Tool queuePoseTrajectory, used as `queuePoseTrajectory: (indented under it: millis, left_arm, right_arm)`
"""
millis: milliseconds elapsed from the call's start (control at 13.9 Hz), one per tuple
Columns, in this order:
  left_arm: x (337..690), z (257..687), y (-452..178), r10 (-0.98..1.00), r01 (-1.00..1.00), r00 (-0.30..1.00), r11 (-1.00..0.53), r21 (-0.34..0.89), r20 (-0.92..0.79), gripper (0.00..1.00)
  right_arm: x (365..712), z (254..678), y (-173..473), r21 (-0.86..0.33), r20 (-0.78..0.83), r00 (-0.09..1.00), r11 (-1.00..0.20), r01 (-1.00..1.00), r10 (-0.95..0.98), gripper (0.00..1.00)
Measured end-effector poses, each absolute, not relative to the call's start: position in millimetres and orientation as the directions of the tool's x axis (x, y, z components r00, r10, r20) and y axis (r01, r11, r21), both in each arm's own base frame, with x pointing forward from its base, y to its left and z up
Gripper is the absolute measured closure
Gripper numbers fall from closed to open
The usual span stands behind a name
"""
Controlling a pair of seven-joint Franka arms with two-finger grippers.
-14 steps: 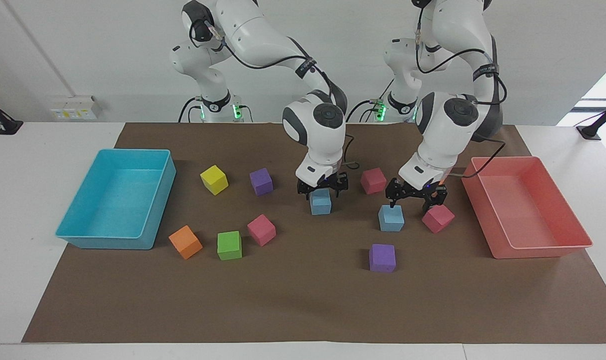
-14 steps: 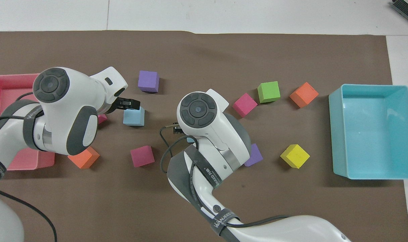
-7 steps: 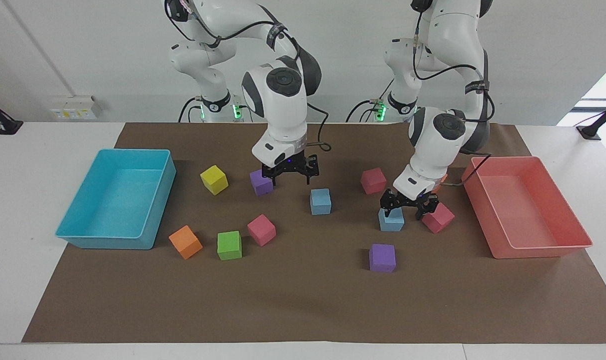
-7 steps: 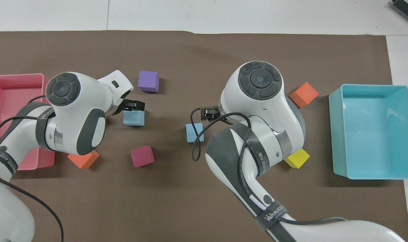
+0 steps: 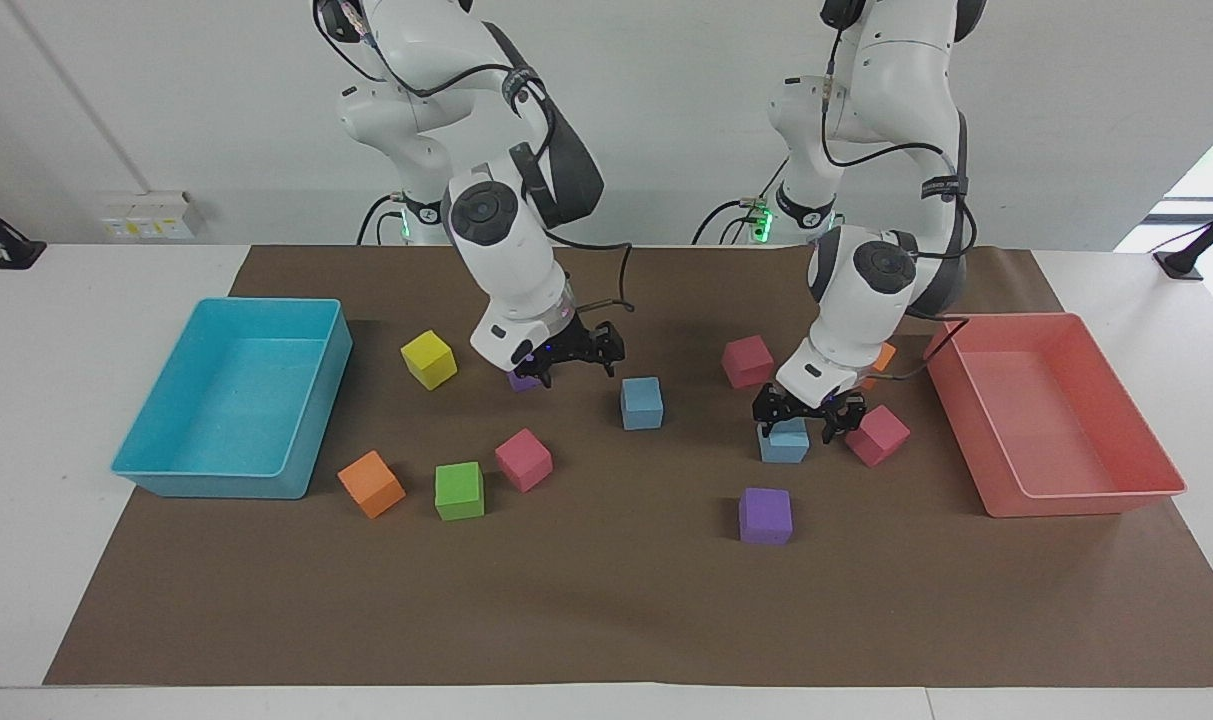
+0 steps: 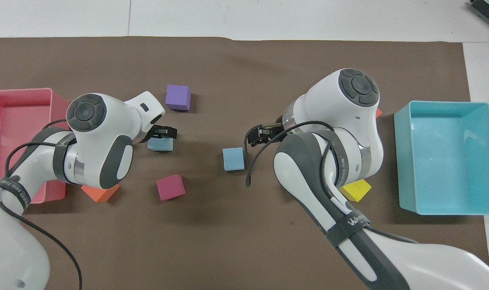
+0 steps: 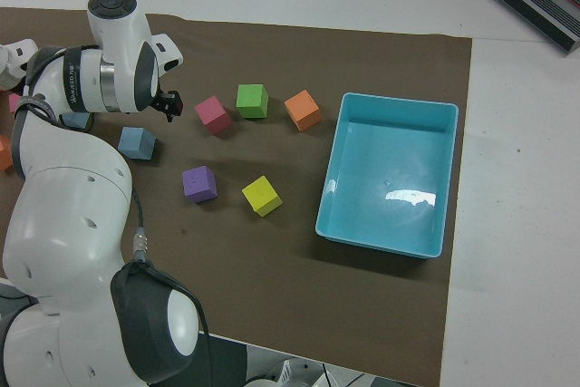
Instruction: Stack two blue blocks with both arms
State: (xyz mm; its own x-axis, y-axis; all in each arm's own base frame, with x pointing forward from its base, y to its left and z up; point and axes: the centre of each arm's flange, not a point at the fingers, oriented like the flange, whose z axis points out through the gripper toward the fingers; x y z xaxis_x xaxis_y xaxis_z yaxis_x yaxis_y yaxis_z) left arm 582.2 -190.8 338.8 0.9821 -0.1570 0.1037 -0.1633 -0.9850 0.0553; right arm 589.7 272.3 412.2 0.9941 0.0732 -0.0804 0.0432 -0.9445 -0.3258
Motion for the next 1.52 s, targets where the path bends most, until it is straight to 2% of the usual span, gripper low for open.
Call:
queuePoseTrajectory:
  millis: [217,361,939,1011,1083,1155,1372,1516]
  left_arm:
    - [578.2,334.1,-194.2,-0.164,-0.170,0.982,-0.984,0.054,0.097,0.00]
    - [576.0,330.0,-194.9,-0.165,-0.171,0.981,-0.984,0.055,0.106,0.00]
    - [569.0,317.2,-192.0,-0.163,-0.169,0.982,-0.984,0.053,0.099,0.00]
    - [568.6,316.5,-191.9,-0.163,-0.169,0.982,-0.984,0.053,0.098,0.00]
    - [568.3,316.1,-191.9,-0.163,-0.169,0.982,-0.984,0.053,0.097,0.06]
    - [568.1,315.8,-191.9,-0.163,-0.169,0.982,-0.984,0.053,0.096,0.06]
    - [568.1,316.5,-191.8,-0.163,-0.169,0.982,-0.984,0.053,0.098,0.39]
    - [568.0,316.7,-191.9,-0.163,-0.169,0.982,-0.984,0.053,0.098,0.41]
  right_arm:
    - [592.2,386.5,268.3,-0.428,-0.095,0.992,-0.903,0.036,0.084,0.00]
    - [590.8,361.1,267.4,-0.479,-0.088,0.993,-0.877,0.027,0.079,0.06]
    - [583.2,324.2,261.0,-0.560,-0.132,0.990,-0.827,-0.036,0.046,0.98]
    - [583.1,320.3,258.1,-0.575,-0.134,0.990,-0.817,-0.039,0.046,0.99]
    - [583.0,315.7,255.3,-0.593,-0.135,0.990,-0.804,-0.043,0.046,0.99]
    - [582.8,311.8,252.3,-0.605,-0.136,0.990,-0.795,-0.046,0.046,0.99]
    - [583.8,304.4,240.8,-0.627,-0.144,0.989,-0.777,-0.062,0.037,0.99]
    - [582.5,294.8,238.6,-0.658,-0.146,0.989,-0.750,-0.069,0.037,0.99]
